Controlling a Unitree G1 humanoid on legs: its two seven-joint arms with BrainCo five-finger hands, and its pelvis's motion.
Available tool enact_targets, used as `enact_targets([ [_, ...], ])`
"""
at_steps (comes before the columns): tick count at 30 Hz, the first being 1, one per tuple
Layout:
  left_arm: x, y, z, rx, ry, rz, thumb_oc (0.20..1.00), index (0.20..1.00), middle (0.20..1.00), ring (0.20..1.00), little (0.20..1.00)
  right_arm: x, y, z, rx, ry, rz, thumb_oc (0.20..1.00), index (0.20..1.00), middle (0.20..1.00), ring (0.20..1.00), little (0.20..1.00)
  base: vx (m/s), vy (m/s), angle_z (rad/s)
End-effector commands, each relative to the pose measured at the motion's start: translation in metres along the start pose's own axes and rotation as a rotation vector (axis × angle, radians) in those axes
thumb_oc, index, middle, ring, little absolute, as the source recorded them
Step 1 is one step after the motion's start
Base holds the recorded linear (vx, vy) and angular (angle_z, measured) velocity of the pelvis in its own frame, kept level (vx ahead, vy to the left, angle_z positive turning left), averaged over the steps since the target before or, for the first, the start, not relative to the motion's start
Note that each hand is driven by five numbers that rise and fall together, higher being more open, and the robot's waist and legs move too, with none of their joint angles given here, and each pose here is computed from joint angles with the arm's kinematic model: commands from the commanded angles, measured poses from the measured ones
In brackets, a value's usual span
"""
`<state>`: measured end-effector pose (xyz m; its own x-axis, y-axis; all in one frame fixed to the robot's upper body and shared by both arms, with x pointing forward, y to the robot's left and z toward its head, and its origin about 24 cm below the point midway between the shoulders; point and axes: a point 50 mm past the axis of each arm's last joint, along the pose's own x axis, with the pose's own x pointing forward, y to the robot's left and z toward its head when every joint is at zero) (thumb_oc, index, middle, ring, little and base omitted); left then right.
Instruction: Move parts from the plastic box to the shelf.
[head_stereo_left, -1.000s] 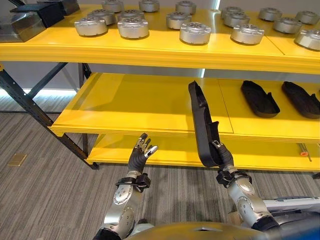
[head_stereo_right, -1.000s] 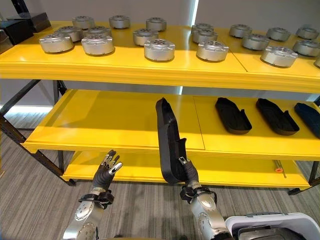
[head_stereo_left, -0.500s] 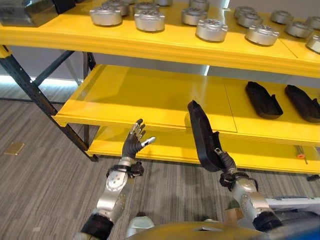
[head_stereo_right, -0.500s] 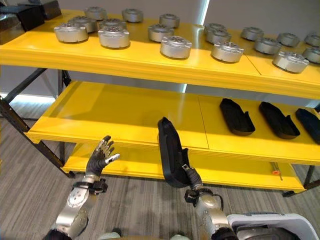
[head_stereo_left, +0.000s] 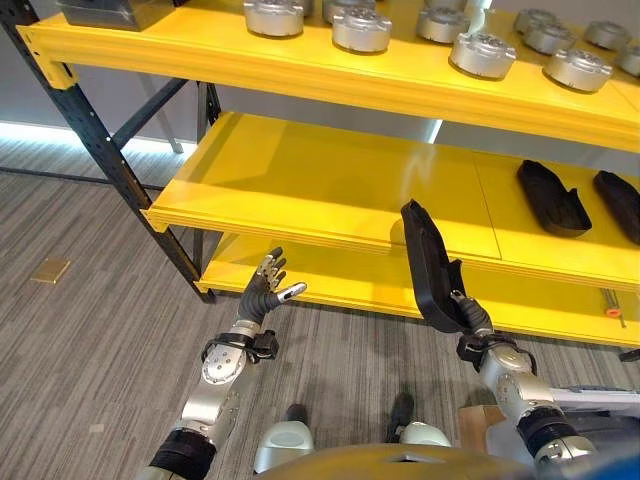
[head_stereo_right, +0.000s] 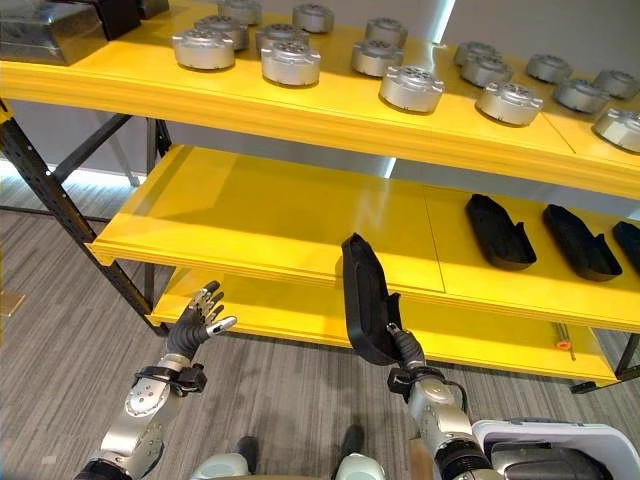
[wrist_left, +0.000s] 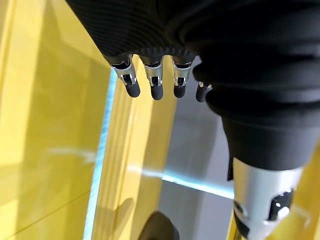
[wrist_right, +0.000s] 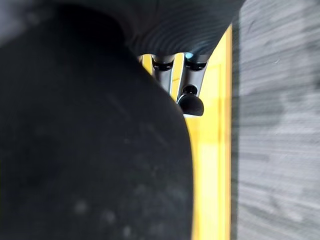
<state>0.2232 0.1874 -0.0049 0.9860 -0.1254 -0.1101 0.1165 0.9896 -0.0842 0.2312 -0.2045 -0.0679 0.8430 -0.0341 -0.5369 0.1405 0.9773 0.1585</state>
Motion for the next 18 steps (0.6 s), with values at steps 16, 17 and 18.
enact_targets([
  [16,0.017,-0.063,0.028,-0.108,-0.182,-0.233,1.0,1.0,1.0,1.0,1.0,0.016,0.002,0.109,-0.226,-0.338,0.028,0.2,0.2,0.2,0.2,0.2,0.23,-0.241,0.13],
  [17,0.019,-0.063,0.028,-0.128,-0.183,-0.222,1.0,1.0,1.0,1.0,1.0,0.016,0.003,0.111,-0.232,-0.341,0.033,0.2,0.2,0.2,0.2,0.2,0.1,-0.148,0.04],
  [18,0.021,-0.063,0.029,-0.143,-0.184,-0.213,1.0,1.0,1.0,1.0,1.0,0.017,0.005,0.113,-0.234,-0.346,0.04,0.2,0.2,0.2,0.2,0.2,0.1,-0.16,0.04],
])
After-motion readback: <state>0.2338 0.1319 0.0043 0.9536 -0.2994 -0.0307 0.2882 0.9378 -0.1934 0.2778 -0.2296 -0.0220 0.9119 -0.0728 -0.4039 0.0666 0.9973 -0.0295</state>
